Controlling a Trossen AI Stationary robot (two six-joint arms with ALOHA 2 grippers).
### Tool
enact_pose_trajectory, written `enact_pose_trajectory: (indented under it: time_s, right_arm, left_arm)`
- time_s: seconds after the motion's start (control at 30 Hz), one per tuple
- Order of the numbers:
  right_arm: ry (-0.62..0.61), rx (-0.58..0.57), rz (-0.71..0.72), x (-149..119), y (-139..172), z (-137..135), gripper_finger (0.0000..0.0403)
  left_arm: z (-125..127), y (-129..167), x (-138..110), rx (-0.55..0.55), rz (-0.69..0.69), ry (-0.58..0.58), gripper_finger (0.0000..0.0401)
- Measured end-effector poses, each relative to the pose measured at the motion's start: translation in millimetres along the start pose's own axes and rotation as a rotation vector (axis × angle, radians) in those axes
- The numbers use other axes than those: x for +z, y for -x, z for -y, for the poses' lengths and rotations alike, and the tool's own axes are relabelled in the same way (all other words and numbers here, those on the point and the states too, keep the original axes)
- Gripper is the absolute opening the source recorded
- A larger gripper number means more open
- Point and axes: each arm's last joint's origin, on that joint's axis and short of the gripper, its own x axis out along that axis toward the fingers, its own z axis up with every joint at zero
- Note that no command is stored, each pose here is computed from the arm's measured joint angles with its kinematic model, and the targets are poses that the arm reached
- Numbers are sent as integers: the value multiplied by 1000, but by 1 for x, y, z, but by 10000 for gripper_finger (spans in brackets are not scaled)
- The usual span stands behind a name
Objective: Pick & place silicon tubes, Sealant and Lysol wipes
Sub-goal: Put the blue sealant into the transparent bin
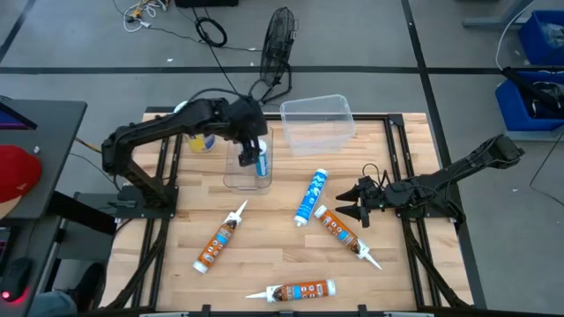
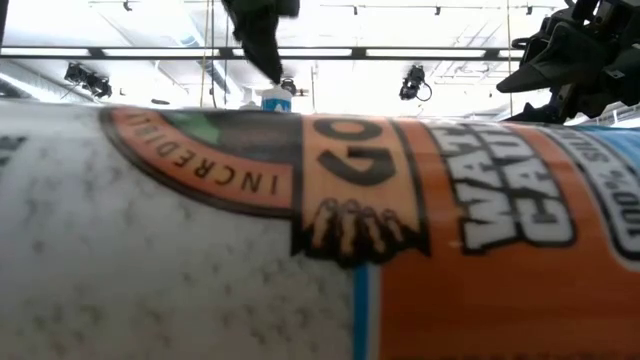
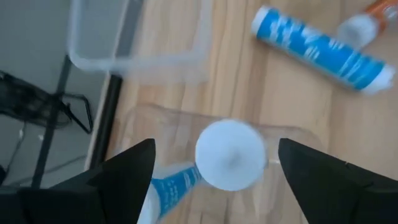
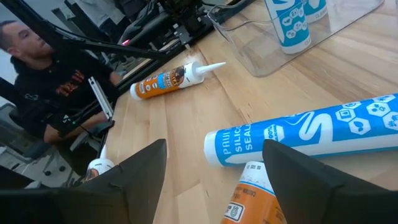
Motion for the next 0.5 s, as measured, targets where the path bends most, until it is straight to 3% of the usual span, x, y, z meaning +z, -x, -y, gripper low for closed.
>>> enact_pose_trajectory:
  time_s: [0.3, 0.5]
  right_arm:
    - [-20, -20, 20, 4, -1, 1, 272]
    - [97, -35, -17, 30, -7, -23, 272]
  left_arm:
    - [16, 64, 22, -22, 181, -19, 348]
    - [46, 72, 19, -15, 132, -110, 348]
